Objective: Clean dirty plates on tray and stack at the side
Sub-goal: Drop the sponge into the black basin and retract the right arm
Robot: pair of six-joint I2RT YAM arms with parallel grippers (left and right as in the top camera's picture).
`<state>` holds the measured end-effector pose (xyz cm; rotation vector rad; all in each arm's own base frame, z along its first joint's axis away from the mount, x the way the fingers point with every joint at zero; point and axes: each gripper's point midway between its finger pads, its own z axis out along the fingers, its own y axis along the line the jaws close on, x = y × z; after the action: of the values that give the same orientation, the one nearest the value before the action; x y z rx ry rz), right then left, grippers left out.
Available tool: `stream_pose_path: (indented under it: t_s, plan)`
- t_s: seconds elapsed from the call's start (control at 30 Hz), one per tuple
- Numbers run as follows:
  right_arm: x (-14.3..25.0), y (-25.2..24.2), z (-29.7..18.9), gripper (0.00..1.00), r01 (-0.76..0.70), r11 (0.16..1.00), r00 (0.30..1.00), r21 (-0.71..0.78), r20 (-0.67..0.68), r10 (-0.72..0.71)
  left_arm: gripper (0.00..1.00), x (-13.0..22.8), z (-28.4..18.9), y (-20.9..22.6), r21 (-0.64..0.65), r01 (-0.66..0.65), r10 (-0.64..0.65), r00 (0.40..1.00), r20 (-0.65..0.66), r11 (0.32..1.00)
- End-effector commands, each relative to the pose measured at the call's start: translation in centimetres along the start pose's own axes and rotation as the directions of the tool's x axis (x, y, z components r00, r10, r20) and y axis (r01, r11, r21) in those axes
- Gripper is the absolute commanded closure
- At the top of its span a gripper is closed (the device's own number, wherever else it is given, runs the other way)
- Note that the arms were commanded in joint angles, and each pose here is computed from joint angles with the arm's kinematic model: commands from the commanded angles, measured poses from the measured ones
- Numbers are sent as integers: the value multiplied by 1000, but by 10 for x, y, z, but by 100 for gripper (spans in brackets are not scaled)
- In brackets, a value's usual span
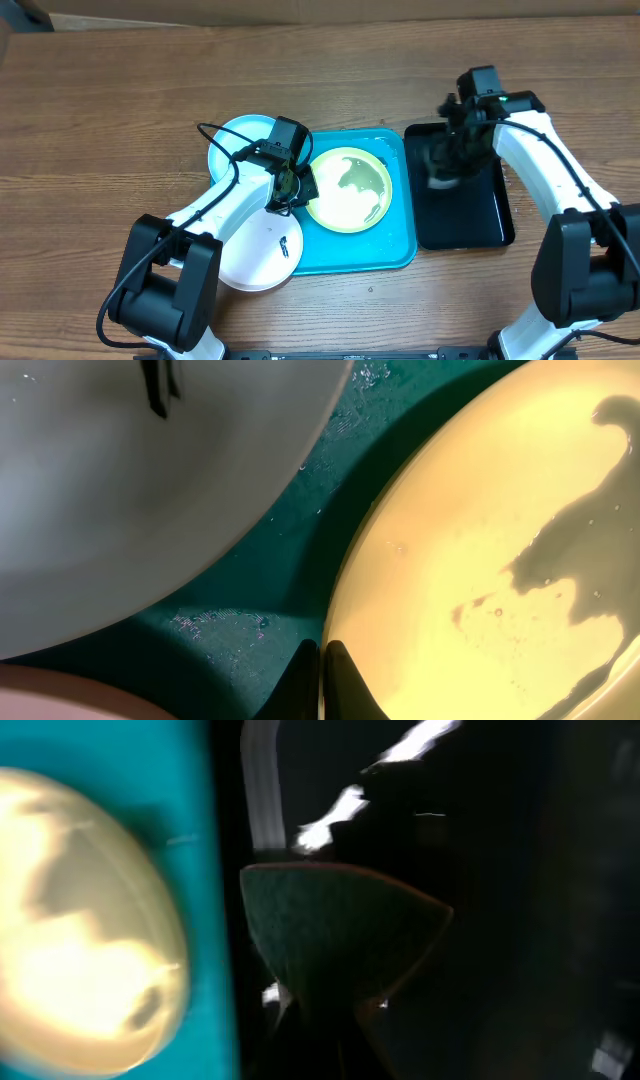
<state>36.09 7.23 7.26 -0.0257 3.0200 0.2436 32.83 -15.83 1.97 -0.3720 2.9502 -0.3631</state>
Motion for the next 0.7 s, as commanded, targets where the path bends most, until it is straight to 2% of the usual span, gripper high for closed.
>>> stream_pose_path:
  t_s: [0.0, 0.27, 0.3, 0.33, 0.4, 0.47, 0.5, 0.6, 0.67]
  plan:
    - [3, -40, 4, 96, -86, 973, 996, 216, 43, 78, 96, -2, 2, -2, 5, -8, 8, 1000, -5, 1000]
    - [21, -59, 38, 96, -86, 956, 996, 281, 52, 75, 96, -2, 2, -2, 6, -19, 19, 1000, -4, 1000]
    - [23, -60, 40, 86, -85, 956, 996, 282, 49, 74, 96, -2, 2, -2, 6, -19, 19, 1000, -4, 1000]
    - [23, -60, 40, 71, -84, 956, 996, 282, 48, 73, 96, -3, 2, -2, 6, -19, 19, 1000, -4, 1000]
    - [20, -58, 40, 49, -85, 958, 996, 275, 58, 72, 95, -3, 2, -2, 6, -19, 19, 1000, -4, 1000]
    - [13, -55, 35, 33, -88, 962, 995, 258, 74, 71, 91, -3, 2, -2, 6, -19, 19, 1000, -4, 1000]
    - [8, -51, 32, 28, -89, 966, 994, 244, 85, 70, 87, -2, 2, -2, 6, -19, 19, 1000, -4, 1000]
    - [-10, -46, 18, 24, -113, 968, 988, 226, 131, 85, 74, -2, 2, -2, 5, -19, 19, 1000, -5, 1000]
    - [-23, -45, 6, 22, -134, 967, 981, 216, 168, 99, 72, -2, 2, -2, 3, -19, 19, 1000, -7, 1000]
